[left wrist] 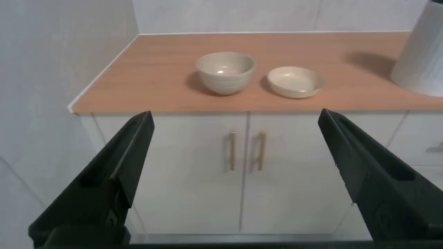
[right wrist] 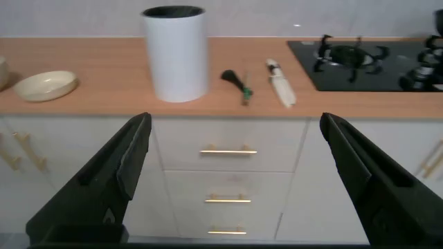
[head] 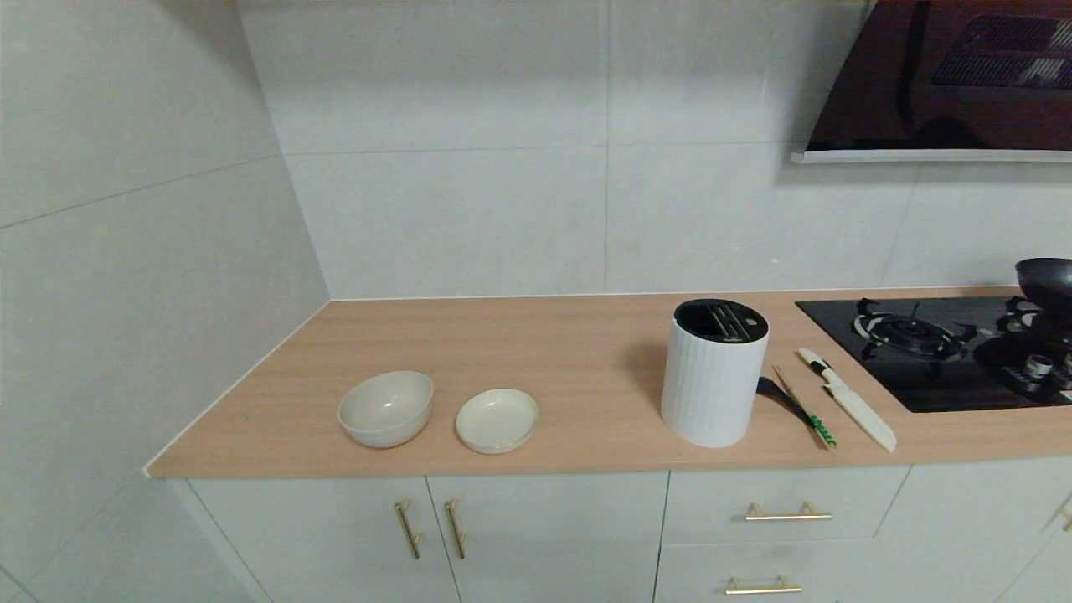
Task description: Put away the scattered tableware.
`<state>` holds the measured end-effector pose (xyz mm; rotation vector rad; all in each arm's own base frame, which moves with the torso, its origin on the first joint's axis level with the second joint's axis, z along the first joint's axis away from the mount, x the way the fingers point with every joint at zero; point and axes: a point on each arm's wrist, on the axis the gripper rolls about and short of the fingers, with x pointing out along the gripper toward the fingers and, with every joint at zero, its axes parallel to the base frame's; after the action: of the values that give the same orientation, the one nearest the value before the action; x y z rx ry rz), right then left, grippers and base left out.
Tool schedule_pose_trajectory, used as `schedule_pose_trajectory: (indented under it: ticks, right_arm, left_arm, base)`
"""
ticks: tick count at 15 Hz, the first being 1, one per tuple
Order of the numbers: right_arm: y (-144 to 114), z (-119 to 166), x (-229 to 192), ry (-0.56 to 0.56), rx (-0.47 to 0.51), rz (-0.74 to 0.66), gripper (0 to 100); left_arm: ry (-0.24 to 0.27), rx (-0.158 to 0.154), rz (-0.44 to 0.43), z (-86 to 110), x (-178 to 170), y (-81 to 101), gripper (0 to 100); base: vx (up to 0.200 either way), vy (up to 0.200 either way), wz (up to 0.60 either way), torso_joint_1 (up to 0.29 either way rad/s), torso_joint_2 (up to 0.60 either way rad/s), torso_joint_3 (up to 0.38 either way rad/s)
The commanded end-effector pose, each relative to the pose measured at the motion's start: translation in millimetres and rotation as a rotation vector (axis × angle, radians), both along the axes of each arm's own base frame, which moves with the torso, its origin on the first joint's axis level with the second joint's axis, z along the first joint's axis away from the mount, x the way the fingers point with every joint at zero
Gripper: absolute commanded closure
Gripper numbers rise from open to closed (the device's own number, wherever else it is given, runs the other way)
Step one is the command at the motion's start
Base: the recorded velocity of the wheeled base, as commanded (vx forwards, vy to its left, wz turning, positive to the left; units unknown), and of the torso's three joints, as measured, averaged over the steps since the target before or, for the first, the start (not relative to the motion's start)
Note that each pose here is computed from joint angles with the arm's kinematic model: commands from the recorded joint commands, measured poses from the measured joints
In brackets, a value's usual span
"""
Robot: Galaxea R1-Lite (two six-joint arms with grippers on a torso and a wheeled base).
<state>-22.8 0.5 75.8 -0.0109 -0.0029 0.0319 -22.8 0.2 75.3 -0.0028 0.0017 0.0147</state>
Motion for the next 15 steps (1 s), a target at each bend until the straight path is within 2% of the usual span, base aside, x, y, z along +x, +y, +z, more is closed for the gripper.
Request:
schedule_pose_trajectory:
  ticks: [1, 15]
  right_arm:
    - [0.0, 0.0, 0.0, 0.000, 0.000, -0.001, 0]
    - [0.0, 0.0, 0.0, 0.000, 0.000, 0.000, 0]
  left_arm:
    - [0.000, 0.000, 0.001, 0.0, 0.0, 0.0, 0]
    - [0.000, 0.000, 0.001, 0.0, 0.0, 0.0, 0]
  base:
    - [0.000, 0.200, 0.00, 0.002, 0.01, 0.012]
    - [0.000, 0.200, 0.00, 0.001, 0.00, -0.001]
